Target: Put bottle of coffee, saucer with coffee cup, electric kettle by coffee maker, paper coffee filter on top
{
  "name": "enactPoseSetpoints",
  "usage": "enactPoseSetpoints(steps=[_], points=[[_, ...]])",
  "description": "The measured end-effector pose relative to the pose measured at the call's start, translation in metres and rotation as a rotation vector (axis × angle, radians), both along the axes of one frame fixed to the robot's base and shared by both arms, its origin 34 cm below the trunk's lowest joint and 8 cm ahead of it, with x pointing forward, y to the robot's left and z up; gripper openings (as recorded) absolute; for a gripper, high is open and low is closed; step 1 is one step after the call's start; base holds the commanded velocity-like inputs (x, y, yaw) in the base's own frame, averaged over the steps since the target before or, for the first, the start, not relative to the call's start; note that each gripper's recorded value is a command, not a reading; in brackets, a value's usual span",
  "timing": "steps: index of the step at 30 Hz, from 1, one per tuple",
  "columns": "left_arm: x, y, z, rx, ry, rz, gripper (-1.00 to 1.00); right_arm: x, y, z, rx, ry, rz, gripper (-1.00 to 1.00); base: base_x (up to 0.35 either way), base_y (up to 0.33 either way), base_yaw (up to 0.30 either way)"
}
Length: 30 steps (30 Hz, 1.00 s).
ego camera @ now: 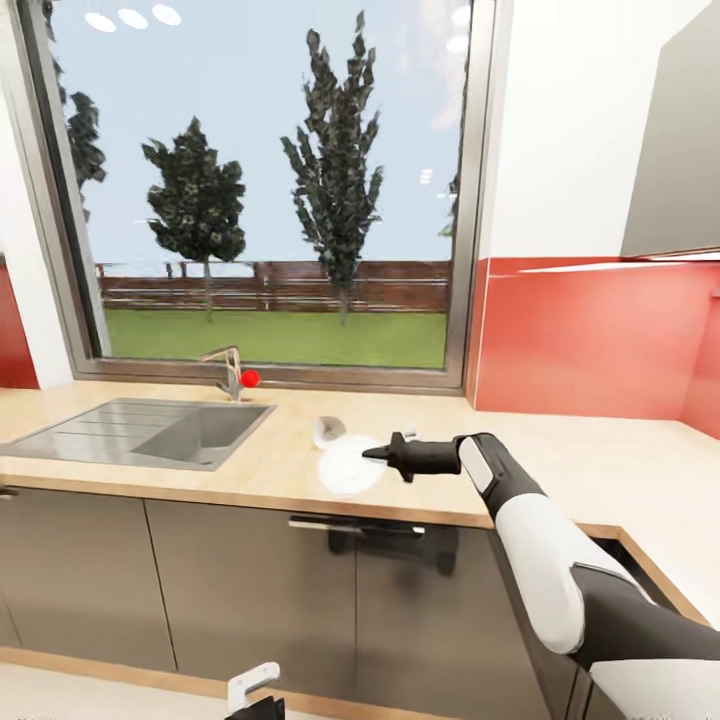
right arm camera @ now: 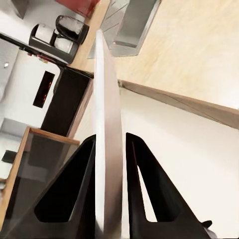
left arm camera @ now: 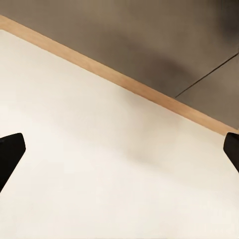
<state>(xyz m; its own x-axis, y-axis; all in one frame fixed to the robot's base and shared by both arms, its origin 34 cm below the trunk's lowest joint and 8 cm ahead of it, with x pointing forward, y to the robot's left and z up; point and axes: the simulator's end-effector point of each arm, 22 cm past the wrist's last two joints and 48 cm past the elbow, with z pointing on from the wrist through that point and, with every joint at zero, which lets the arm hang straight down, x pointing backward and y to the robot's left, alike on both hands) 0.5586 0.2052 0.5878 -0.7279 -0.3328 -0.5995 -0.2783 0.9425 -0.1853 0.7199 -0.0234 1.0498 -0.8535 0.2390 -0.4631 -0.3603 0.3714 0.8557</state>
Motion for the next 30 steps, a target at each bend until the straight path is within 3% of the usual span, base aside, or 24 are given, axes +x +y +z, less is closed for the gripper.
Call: enactPoseSetpoints(steps=[12,30], points=[[0.001,0.000,0.001,0.000,-0.003,0.000,1.00,0.001,-0.004,0.002,0.022,0.005,-0.012,-1.00,0.000,0.000,0.044],[-0.003,-0.002,-0.006,-0.002,0.015,-0.002,1.00,0.006,-0.009,-0.012,0.016,0.026,-0.020,-1.00,0.000,0.000,0.189]])
